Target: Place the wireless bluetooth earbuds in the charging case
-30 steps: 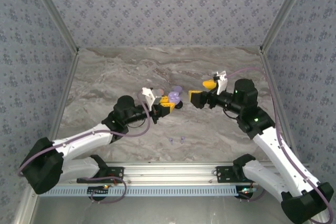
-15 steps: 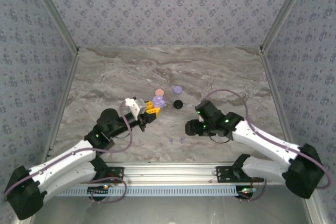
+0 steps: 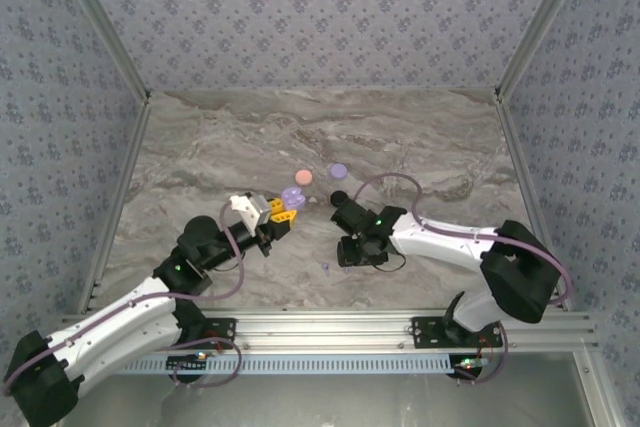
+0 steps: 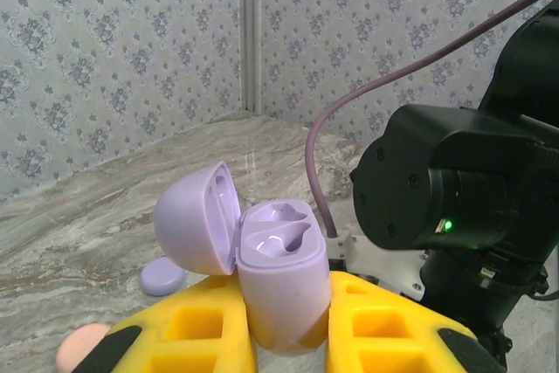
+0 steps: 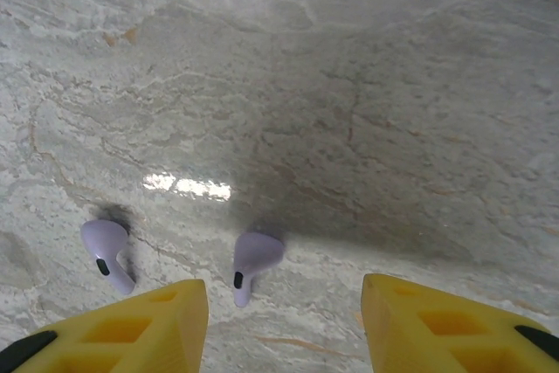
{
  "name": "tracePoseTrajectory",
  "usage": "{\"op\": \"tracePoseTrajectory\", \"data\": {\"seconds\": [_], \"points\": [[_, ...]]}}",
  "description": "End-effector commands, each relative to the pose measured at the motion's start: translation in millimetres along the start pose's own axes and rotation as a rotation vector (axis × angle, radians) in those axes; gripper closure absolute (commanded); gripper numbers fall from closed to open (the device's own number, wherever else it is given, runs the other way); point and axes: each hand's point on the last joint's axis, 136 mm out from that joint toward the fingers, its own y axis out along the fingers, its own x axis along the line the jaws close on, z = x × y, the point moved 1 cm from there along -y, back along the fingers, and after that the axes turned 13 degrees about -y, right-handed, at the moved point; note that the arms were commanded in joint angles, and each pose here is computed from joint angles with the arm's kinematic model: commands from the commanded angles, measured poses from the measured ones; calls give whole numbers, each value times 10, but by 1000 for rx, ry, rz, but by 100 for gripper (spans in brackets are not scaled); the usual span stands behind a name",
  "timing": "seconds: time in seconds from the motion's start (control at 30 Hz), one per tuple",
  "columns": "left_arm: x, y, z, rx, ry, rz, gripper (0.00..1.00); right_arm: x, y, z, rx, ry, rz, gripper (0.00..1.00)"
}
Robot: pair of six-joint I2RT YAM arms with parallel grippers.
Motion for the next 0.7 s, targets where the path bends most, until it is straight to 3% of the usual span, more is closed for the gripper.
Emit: {"op": "tracePoseTrajectory", "data": {"seconds": [0.0,0.67], "points": [[-31,-27,-90,-34,19,5,89,73,21,-70,-2,9,11,50],[-16,-30,-95,-36,21,-5,89,168,281,-47,58,-20,22,67]]}}
